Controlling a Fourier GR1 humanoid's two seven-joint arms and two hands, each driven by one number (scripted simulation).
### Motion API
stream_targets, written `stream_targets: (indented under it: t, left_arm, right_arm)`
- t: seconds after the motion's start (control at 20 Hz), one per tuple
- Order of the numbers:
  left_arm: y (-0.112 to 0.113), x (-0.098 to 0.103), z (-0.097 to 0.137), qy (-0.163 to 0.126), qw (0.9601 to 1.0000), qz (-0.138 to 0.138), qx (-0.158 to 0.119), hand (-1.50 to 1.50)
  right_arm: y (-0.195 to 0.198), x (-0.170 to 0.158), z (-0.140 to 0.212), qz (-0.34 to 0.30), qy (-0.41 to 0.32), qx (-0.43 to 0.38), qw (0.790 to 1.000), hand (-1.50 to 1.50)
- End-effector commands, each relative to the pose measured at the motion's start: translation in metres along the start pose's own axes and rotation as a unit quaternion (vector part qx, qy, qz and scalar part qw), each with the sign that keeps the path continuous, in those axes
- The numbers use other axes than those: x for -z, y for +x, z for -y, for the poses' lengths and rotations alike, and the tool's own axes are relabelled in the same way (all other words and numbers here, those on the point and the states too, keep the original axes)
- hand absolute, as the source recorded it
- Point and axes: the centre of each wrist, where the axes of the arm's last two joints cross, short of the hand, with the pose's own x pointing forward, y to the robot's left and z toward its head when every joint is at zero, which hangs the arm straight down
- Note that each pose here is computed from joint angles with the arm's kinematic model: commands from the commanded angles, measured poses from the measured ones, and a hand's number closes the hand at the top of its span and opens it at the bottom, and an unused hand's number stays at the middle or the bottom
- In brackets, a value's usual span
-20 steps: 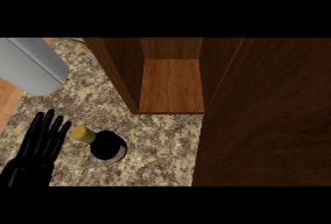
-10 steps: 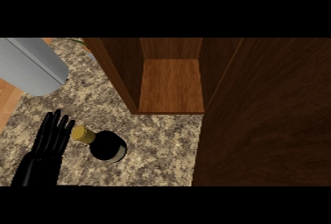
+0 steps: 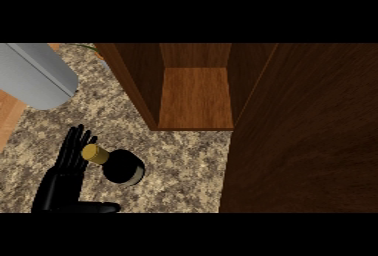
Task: Pick up the wine, place it into the cabinet and close the cabinet
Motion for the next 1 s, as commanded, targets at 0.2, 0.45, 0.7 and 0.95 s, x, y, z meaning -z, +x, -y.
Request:
stream_targets:
  t: [0.2,0.45,0.7,0.95]
  left_arm:
    - [-0.021,0.002,-0.012,-0.011,0.9999,-0.002,-0.011,-1.50]
    - [-0.043,0.009,-0.006,-0.015,0.9998,-0.010,-0.008,-1.50]
    - [-0.046,0.009,-0.008,-0.020,0.9996,-0.007,-0.017,-1.50]
    - [-0.057,0.010,-0.017,-0.021,0.9997,-0.010,-0.007,-1.50]
  right_arm:
    - [0.007,-0.022,0.006,0.034,0.003,0.011,0.999,-1.50]
    - [0.026,-0.016,-0.001,0.028,0.008,0.017,0.999,-1.50]
    - [0.019,-0.018,-0.001,0.035,0.011,0.014,0.999,-1.50]
    - [0.015,-0.015,-0.005,0.029,0.008,0.020,0.999,-1.50]
